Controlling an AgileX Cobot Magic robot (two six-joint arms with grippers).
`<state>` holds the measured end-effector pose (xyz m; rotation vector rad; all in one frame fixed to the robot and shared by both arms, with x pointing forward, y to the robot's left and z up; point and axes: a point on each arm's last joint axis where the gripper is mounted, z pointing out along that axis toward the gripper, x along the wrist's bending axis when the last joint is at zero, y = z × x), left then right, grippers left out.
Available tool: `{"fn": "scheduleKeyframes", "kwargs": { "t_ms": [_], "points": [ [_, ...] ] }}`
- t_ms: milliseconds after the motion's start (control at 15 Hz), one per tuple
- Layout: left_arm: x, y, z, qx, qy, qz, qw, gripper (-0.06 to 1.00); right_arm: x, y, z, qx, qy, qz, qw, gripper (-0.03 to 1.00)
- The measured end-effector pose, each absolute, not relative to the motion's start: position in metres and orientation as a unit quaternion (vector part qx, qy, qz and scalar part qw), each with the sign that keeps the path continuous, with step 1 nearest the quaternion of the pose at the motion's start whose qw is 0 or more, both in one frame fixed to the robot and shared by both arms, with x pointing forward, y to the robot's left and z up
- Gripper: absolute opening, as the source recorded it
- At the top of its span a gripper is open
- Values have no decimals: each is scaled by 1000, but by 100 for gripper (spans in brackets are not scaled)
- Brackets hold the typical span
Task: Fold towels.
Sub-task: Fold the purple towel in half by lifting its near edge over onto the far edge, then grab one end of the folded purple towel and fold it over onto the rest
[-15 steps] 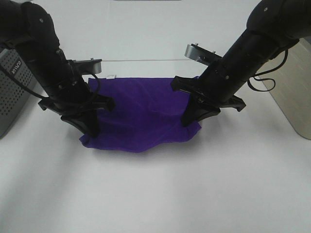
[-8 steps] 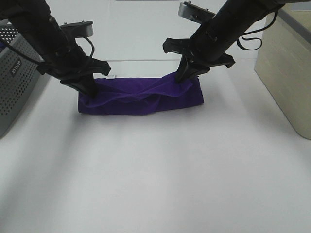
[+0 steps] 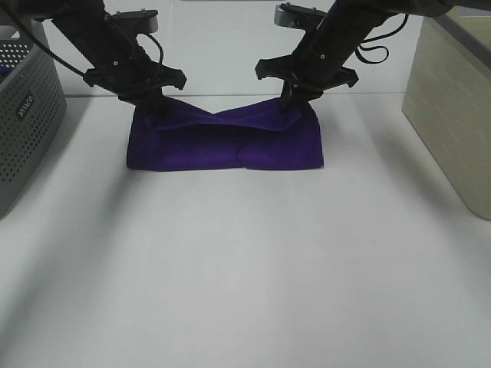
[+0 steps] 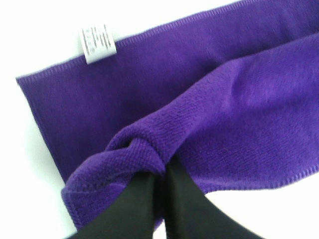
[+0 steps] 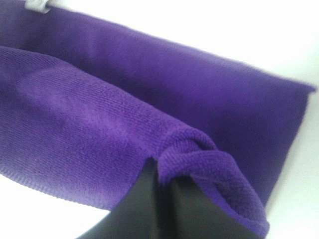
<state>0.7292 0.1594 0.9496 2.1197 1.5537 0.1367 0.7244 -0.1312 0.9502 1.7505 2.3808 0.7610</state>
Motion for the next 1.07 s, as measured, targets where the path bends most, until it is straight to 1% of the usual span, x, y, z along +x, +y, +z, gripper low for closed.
{"fn": "scheduleKeyframes", "kwargs": {
  "t_ms": [133,333,600,733,800,867,933,1067],
  "points": [
    [742,158,943,780,568,59,258,1,740,-140,941,580,773,251,53,3],
    [750,156,932,785,564,60,250,1,745,-140,925,582,775,242,45,3],
    [752,156,913,787,567,52,238,1,745,-141,920,580,778,235,50,3],
    [753,156,912,786,567,56,241,3,746,-141,920,579,778,237,56,6],
    [754,156,912,785,567,60,243,8,747,-141,920,579,778,239,59,8],
    [757,158,914,785,564,76,247,25,748,-141,921,578,777,241,62,20],
    [757,159,914,784,565,84,244,35,748,-141,921,578,777,242,63,32],
    [760,164,914,776,579,106,227,57,749,-142,921,576,778,241,69,60]
  ]
}}
